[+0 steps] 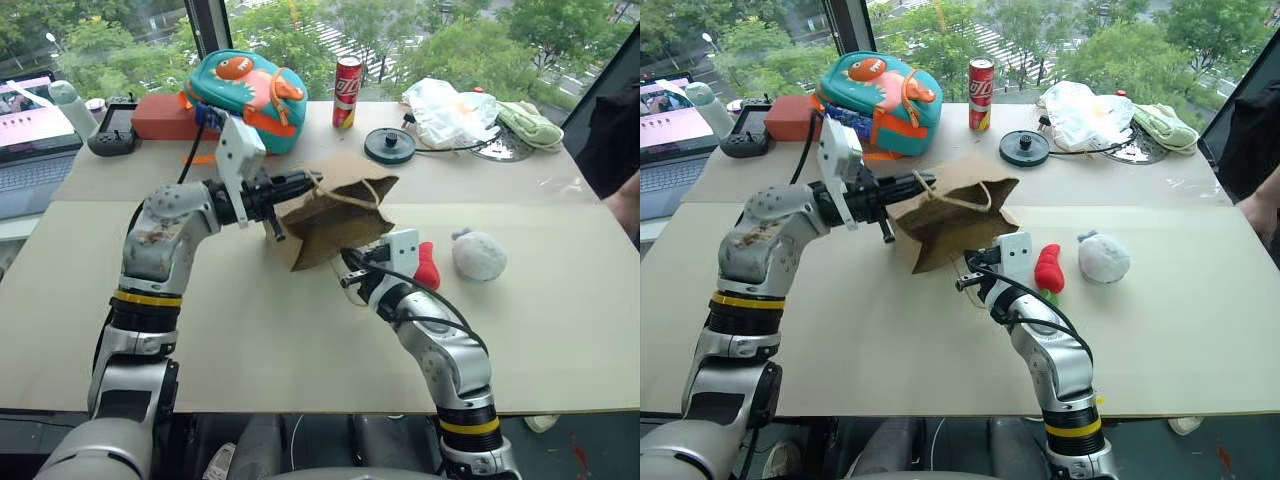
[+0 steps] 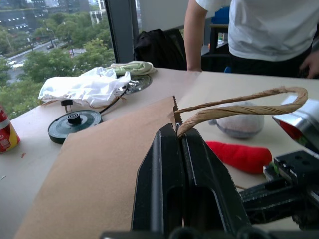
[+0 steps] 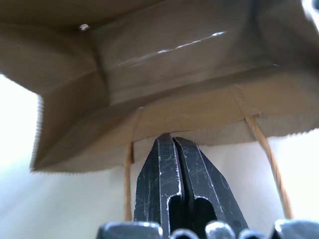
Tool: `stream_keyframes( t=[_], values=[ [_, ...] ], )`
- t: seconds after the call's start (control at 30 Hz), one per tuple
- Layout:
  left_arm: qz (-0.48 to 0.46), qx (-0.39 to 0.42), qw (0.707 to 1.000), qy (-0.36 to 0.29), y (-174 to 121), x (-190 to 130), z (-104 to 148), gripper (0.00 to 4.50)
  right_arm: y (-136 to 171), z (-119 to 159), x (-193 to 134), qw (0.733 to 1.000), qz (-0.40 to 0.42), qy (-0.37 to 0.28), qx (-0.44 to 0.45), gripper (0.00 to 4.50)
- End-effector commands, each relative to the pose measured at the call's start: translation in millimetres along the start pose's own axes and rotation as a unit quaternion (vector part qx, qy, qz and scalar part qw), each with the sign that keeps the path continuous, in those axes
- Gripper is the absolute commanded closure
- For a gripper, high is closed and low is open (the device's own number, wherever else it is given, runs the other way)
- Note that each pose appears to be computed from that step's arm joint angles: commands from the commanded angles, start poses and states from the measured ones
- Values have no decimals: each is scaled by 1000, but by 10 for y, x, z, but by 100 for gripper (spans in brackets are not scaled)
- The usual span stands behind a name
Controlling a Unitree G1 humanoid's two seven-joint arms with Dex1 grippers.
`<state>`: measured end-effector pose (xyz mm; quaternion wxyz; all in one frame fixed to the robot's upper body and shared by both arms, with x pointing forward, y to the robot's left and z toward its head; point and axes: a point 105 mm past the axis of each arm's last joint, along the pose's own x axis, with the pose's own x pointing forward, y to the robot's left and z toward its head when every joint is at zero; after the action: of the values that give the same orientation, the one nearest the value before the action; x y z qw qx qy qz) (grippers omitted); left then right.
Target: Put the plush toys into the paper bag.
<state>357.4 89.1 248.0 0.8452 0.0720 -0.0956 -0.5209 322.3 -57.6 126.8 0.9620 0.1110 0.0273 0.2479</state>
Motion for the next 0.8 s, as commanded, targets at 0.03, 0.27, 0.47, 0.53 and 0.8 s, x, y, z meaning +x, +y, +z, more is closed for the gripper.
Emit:
stream_keyframes(
  t=[0.03,0.27,0.47,0.53,0.8],
  values=[
    [2,10,1000,-16,13,-9,133,450,33,135,-11,999,3,-39,-18,448],
    [-7,12,1000,-10,-30,0,96,450,146,164,130,996,22,-25,-81,448],
    [-17,14,1000,-12,-67,25,102,450,107,-97,406,993,12,49,-108,448],
    [-19,15,1000,-11,-77,26,97,450,110,-124,458,992,12,59,-107,448],
    [-6,22,1000,-15,-15,-20,142,450,83,-255,494,992,4,103,-65,448]
  ],
)
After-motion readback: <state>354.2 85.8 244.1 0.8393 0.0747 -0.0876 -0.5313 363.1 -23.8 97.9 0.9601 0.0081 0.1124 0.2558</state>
